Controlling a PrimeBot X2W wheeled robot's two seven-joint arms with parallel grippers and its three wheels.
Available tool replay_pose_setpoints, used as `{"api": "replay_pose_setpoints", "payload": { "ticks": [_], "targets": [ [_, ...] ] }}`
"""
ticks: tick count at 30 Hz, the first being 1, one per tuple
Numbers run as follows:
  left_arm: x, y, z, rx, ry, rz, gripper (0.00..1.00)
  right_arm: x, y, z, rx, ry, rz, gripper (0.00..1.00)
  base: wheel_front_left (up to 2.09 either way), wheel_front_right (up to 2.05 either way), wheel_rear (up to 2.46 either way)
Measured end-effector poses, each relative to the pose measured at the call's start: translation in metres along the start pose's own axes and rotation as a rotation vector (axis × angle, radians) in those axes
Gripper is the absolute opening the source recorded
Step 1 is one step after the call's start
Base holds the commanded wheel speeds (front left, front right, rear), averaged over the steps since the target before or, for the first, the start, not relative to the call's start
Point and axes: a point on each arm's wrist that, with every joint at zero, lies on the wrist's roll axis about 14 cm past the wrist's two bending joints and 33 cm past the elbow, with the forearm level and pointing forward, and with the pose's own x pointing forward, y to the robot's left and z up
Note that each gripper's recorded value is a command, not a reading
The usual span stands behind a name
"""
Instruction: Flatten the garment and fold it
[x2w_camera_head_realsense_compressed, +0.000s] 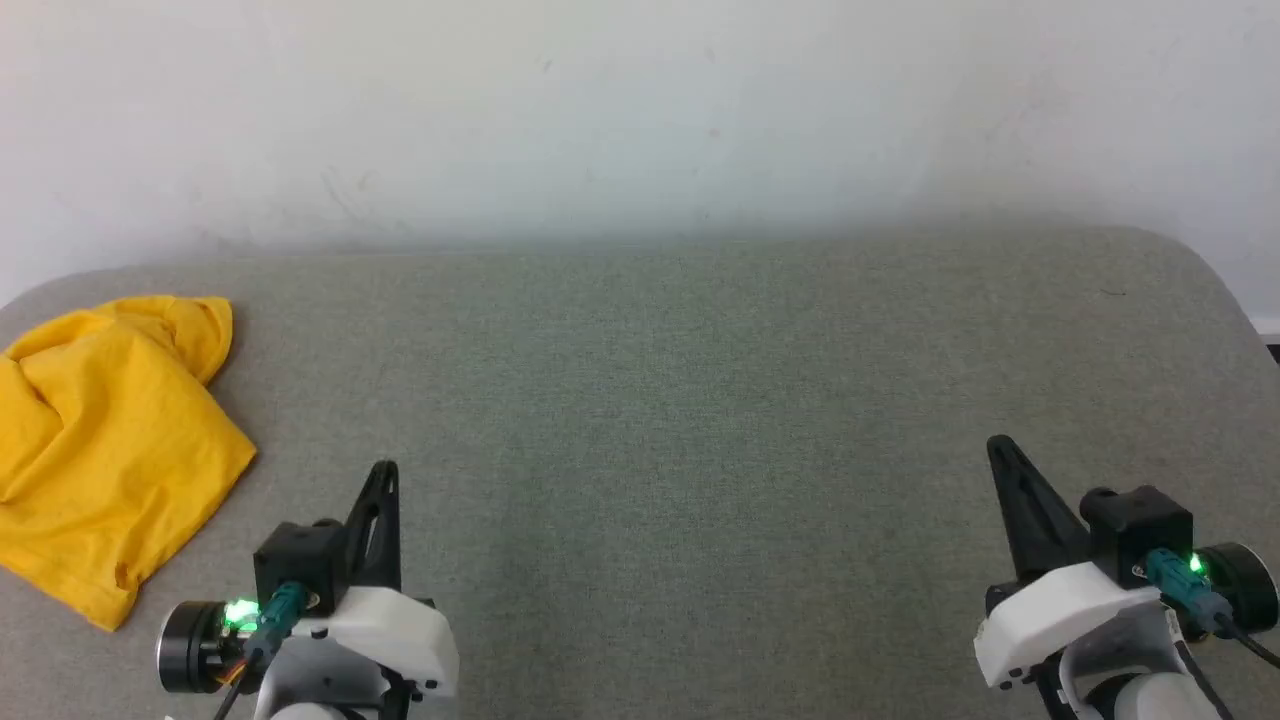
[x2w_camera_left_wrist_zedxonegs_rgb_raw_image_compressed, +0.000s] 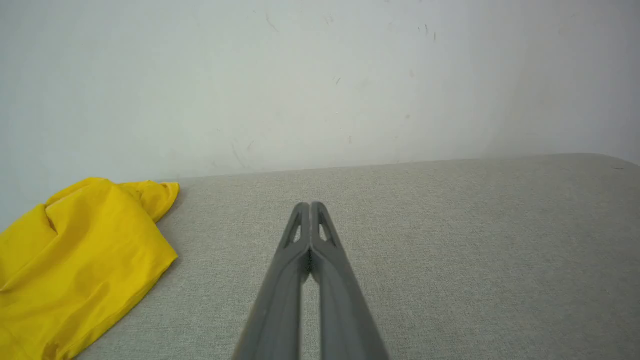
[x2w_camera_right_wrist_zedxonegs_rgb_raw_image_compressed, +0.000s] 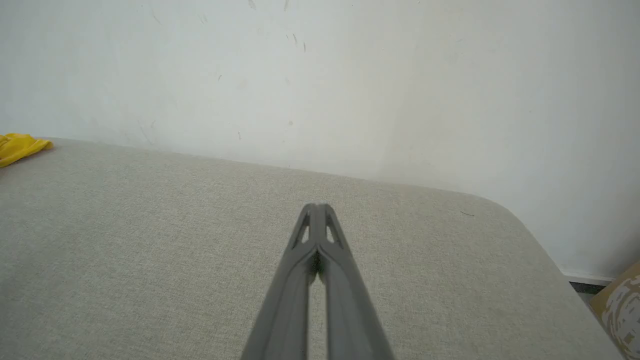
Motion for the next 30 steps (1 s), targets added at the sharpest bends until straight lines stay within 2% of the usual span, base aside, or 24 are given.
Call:
{"api": "replay_pose_setpoints", "payload": {
  "ticks": [10, 11, 30],
  "targets": [
    [0.0, 0.0, 0.0, 0.0, 0.0, 0.0, 0.0, 0.0, 0.0, 0.0, 0.0, 0.0, 0.0, 0.0, 0.0, 0.0, 0.0],
    [0.0, 0.0, 0.0, 0.0, 0.0, -0.001, 1.0, 0.0, 0.0, 0.0, 0.0, 0.001, 0.0, 1.0, 0.0, 0.0, 0.0],
    [-0.002, 0.002, 0.005, -0.002, -0.03, 0.003, 1.0, -0.002, -0.012, 0.001, 0.021, -0.017, -0.036, 1.0, 0.0, 0.0, 0.0]
  ]
}}
